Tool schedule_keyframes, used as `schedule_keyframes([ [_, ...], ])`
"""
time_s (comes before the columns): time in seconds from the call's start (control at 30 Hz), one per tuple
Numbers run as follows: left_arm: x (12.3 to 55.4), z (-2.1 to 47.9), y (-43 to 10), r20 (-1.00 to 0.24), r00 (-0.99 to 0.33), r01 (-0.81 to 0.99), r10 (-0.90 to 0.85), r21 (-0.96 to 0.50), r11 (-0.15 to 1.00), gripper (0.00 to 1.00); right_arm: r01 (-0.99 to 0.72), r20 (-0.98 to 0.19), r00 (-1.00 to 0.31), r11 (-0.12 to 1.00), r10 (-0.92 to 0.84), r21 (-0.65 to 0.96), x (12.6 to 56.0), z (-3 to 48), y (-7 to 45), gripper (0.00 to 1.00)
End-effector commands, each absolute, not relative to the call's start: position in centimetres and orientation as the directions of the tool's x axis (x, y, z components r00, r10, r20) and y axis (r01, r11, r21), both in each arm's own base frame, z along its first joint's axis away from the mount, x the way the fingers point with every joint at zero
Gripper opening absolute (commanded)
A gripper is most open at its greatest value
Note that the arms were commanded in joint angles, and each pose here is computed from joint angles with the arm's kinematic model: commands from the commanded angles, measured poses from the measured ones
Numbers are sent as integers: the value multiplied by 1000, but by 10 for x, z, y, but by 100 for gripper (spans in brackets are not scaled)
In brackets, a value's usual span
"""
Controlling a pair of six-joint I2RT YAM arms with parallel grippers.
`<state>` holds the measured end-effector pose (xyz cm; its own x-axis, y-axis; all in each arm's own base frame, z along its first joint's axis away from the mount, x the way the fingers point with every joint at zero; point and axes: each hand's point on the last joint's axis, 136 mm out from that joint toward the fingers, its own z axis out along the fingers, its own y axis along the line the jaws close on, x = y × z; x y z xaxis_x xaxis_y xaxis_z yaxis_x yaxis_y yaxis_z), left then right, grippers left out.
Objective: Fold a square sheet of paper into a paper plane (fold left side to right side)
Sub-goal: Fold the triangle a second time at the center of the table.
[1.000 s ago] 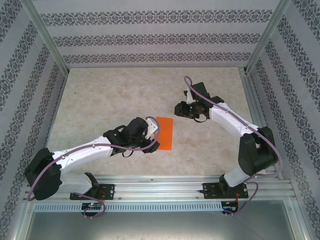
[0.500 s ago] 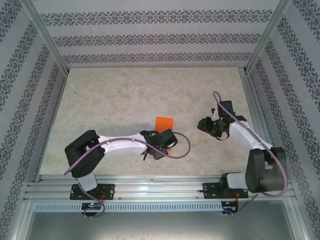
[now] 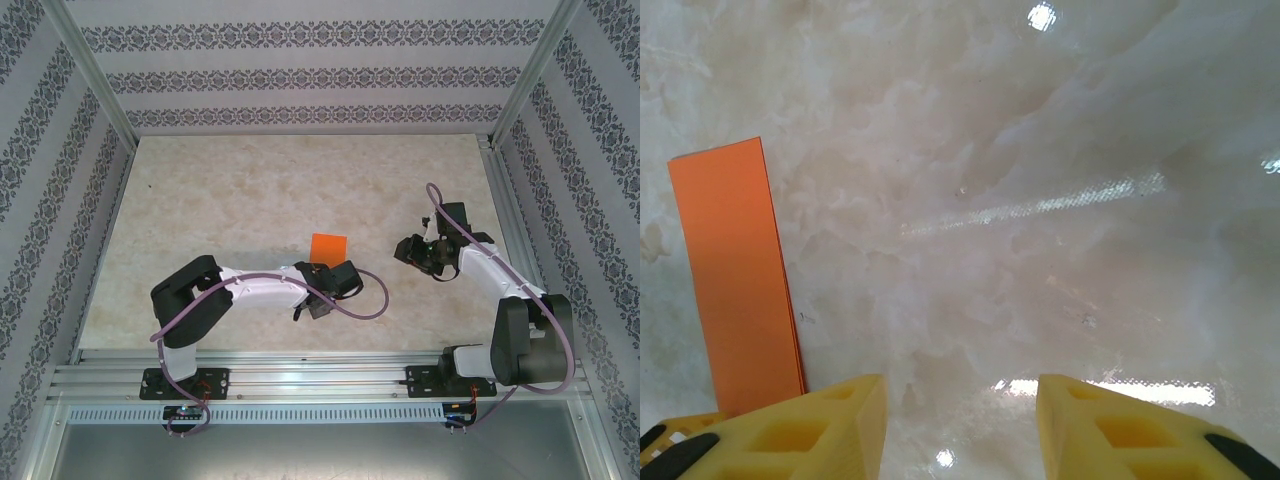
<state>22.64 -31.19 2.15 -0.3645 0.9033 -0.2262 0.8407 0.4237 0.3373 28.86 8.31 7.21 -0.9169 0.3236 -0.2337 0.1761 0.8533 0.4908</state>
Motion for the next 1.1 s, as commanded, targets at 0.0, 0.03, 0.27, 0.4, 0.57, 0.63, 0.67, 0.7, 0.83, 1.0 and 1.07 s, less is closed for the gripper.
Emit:
schedule_keyframes([
  [0.0, 230, 19, -312, -211, -356, 835, 910, 366, 411, 34, 150, -255, -915, 851, 312, 504, 291, 76, 83, 44],
  [0.03, 230, 19, -313, -217, -356, 835, 909, 363, 414, 32, 148, -256, -915, 851, 311, 505, 291, 77, 83, 43],
  [0.27, 229, 25, -316, -252, -359, 832, 899, 351, 431, 17, 138, -254, -917, 842, 307, 521, 290, 80, 86, 41],
  [0.4, 226, 27, -318, -288, -375, 836, 881, 306, 456, 12, 100, -251, -926, 824, 282, 557, 289, 85, 96, 39],
  [0.57, 224, 36, -320, -371, -427, 844, 825, 164, 511, 9, 42, -238, -946, 811, 220, 583, 284, 87, 114, 34],
  [0.63, 224, 40, -319, -401, -449, 842, 798, 110, 529, 9, 23, -233, -952, 808, 198, 589, 283, 86, 124, 33],
  [0.67, 224, 43, -319, -417, -458, 842, 785, 79, 533, 9, 17, -231, -953, 800, 194, 600, 282, 85, 130, 32],
  [0.7, 223, 45, -319, -430, -466, 844, 774, 47, 534, 9, 12, -229, -954, 790, 192, 613, 283, 84, 137, 31],
  [0.83, 220, 54, -322, -478, -487, 852, 731, -73, 519, 10, -6, -226, -956, 763, 184, 646, 284, 82, 159, 27],
  [1.0, 221, 61, -317, -508, -535, 836, 675, -202, 510, 10, -99, -288, -947, 717, 146, 690, 287, 90, 186, 27],
  [1.07, 223, 62, -314, -516, -547, 830, 659, -235, 506, 10, -146, -319, -940, 701, 123, 698, 287, 94, 194, 29],
])
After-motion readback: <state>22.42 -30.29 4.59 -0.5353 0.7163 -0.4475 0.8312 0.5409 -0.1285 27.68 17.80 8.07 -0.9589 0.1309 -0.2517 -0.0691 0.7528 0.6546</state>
